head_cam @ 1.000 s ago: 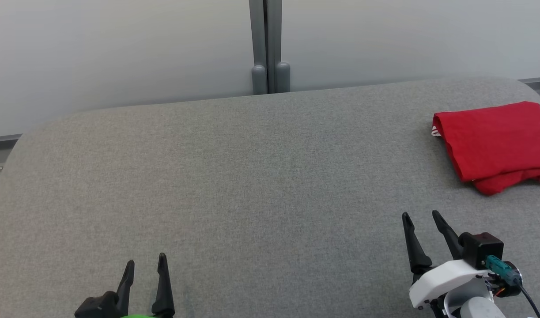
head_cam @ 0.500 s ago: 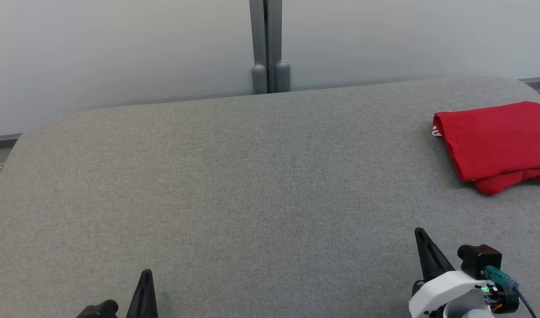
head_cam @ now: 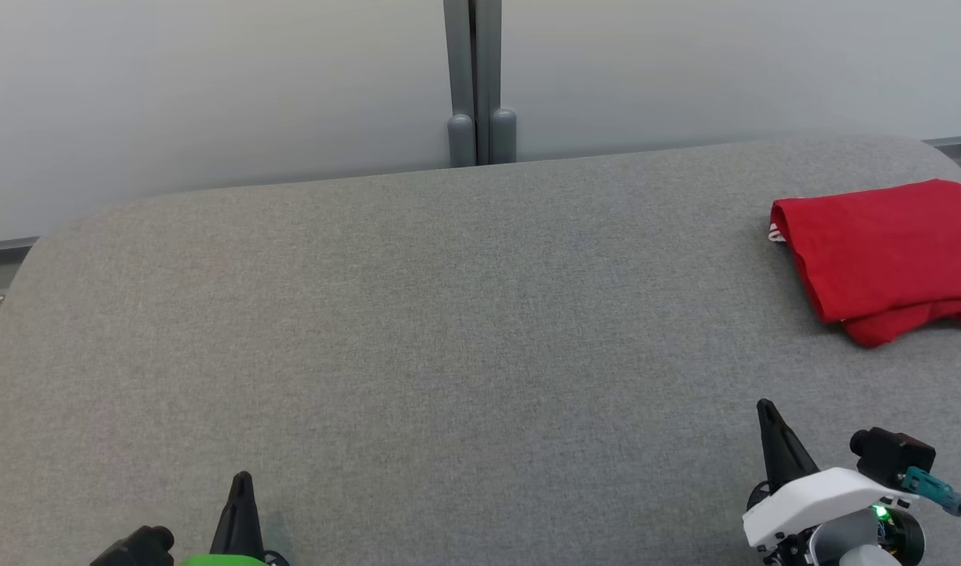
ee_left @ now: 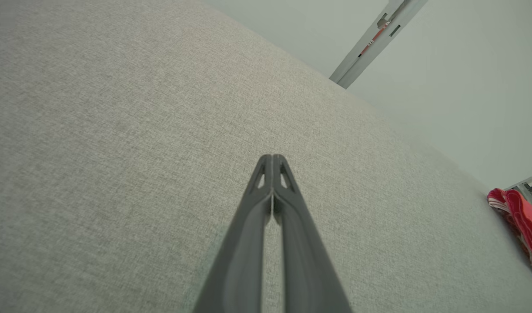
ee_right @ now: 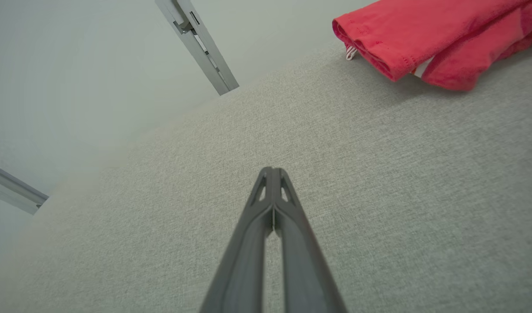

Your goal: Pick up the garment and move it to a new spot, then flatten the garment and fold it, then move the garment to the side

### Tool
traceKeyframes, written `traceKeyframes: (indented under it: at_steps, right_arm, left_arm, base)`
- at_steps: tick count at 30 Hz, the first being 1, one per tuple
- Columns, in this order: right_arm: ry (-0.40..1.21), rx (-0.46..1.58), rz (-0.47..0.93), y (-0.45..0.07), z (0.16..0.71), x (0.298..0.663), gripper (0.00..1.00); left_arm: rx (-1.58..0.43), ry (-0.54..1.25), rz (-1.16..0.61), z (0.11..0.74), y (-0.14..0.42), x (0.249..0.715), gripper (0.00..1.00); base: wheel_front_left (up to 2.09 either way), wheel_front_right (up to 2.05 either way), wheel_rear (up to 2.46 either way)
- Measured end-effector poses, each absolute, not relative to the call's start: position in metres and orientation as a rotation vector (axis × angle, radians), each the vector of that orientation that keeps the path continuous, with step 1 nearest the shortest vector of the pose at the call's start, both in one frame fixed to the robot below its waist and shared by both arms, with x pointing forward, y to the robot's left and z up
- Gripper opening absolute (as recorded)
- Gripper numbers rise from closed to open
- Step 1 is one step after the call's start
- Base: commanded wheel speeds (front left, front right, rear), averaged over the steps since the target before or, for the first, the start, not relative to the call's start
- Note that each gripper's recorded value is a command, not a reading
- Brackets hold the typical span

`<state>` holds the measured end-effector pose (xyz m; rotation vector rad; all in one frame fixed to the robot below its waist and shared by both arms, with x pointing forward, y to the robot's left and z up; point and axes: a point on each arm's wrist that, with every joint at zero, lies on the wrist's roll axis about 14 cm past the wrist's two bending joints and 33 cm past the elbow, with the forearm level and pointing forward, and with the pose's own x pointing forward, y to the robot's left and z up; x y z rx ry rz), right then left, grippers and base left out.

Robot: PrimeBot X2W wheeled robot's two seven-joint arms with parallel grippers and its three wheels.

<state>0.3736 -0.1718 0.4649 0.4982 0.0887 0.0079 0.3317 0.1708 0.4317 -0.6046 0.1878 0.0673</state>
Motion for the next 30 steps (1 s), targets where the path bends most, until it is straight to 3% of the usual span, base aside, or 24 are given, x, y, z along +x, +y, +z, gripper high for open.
traceKeyframes:
  at_steps: [30]
  right_arm:
    - [0.086,0.908,-0.06,-0.186,0.472,0.378,0.0]
  left_arm:
    - [-0.973,0.15,0.108,0.451,0.184,0.354,0.0]
  base:
    - [0.0,0.0,0.0]
